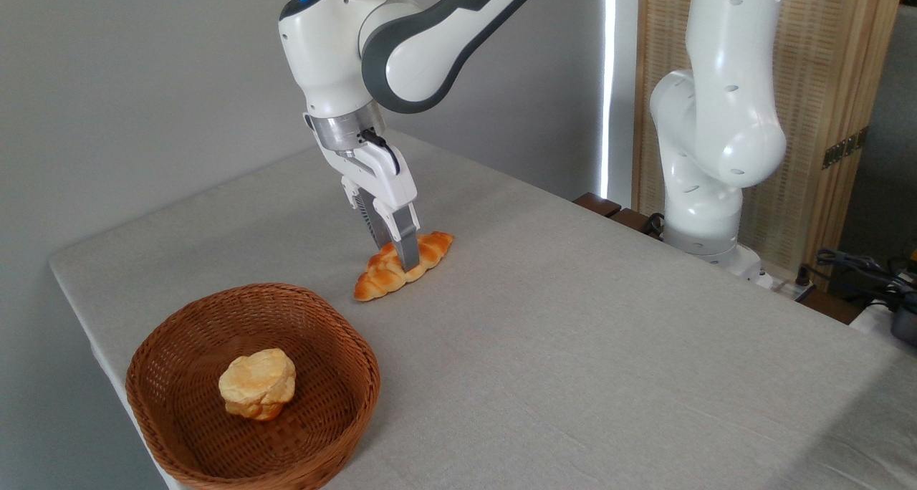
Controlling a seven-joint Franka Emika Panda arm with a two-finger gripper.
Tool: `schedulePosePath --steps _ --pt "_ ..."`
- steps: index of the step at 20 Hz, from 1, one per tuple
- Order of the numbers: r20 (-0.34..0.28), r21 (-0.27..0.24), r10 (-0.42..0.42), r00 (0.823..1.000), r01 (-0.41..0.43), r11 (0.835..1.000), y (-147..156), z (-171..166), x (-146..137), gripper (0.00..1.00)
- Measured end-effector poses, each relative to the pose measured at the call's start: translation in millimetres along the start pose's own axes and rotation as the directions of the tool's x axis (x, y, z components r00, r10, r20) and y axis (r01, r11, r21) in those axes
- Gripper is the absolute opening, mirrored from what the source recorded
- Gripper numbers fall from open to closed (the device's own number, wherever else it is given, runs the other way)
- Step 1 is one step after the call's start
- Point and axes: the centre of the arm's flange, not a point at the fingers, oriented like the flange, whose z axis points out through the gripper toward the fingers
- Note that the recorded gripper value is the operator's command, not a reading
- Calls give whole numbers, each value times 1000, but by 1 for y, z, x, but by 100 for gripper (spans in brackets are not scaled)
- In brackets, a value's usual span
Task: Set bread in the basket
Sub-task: 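Close the gripper around the middle of the croissant roll, then lift the croissant and carry it over the wicker basket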
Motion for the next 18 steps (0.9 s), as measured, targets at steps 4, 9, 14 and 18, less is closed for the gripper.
schedulePosePath --steps 4,9,14,18 --pt "-1 0 0 1000 0 1000 0 0 0 51" --pt "-16 5 -8 1000 8 1000 -5 -8 0 51" --pt "-36 8 -26 999 27 1000 -14 -30 -2 51" --pt "-63 14 -41 997 42 999 -22 -48 -6 51"
